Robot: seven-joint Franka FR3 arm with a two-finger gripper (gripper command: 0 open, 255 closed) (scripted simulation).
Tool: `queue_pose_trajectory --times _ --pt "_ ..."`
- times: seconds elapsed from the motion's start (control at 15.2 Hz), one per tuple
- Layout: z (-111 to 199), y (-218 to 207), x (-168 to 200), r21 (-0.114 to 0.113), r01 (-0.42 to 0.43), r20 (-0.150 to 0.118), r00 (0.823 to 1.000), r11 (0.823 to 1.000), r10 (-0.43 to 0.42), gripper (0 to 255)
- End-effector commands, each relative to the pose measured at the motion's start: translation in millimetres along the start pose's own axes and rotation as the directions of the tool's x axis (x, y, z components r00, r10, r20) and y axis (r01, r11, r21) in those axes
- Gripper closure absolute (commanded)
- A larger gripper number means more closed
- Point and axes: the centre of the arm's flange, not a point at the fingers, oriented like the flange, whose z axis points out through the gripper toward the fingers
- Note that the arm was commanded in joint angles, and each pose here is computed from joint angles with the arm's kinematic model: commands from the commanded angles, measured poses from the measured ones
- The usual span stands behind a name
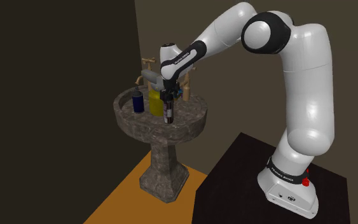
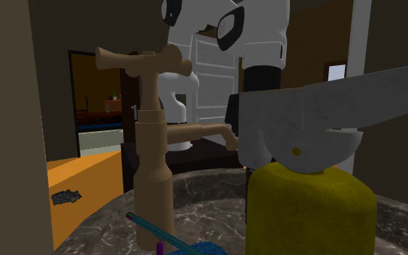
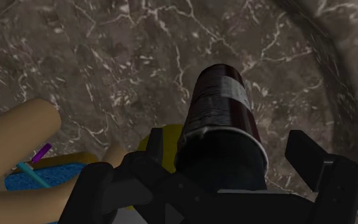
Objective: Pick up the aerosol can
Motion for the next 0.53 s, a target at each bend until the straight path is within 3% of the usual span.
queue_pose_trajectory --times 0.0,0.07,0.46 --pt "1.8 0.2 0.2 0.0 0.0 -0.001 1.0 1.0 0.0 0" --pt "1.7 0.4 0.3 0.0 0.0 -0.001 1.0 1.0 0.0 255" --pt "1.4 0.5 0.2 0.0 0.0 -0.001 1.0 1.0 0.0 255"
